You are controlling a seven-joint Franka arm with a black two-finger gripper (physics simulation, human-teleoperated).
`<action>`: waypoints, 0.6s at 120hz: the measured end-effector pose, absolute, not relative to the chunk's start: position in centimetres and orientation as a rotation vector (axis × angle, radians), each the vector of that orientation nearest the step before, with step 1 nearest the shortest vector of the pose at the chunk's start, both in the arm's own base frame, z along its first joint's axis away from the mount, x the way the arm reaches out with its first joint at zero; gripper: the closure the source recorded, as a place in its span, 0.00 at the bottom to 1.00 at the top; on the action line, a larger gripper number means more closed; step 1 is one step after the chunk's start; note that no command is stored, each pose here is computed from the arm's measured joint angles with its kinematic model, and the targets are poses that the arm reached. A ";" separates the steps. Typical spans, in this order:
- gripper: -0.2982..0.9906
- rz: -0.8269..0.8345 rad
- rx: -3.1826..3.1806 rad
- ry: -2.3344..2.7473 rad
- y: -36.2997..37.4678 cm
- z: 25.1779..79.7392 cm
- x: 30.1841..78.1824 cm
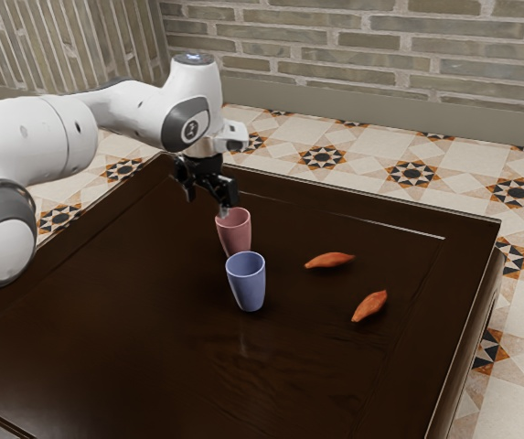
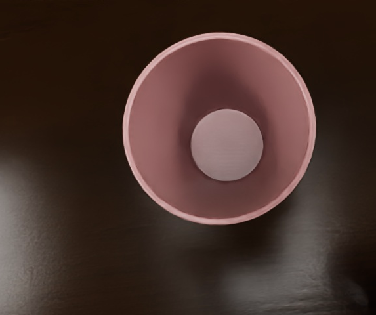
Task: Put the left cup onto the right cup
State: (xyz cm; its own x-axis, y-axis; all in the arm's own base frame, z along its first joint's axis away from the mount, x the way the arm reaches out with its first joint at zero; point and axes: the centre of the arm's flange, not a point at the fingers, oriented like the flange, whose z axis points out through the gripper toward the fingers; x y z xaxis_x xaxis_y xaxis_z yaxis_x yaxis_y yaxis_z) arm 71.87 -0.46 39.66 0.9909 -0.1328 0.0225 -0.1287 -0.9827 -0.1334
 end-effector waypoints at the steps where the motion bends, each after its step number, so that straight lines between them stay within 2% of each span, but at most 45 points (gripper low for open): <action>1: 0.23 -0.050 -3.004 0.198 -0.4 39.5 72.0; 72: 0.23 -0.221 -3.089 0.032 5.2 34.6 75.6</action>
State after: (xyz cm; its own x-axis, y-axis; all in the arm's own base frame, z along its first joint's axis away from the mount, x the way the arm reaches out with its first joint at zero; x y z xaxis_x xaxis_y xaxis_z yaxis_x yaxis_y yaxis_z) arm 75.63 5.19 34.60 0.9896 -0.0237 0.1417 -0.0174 -0.9988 -0.0454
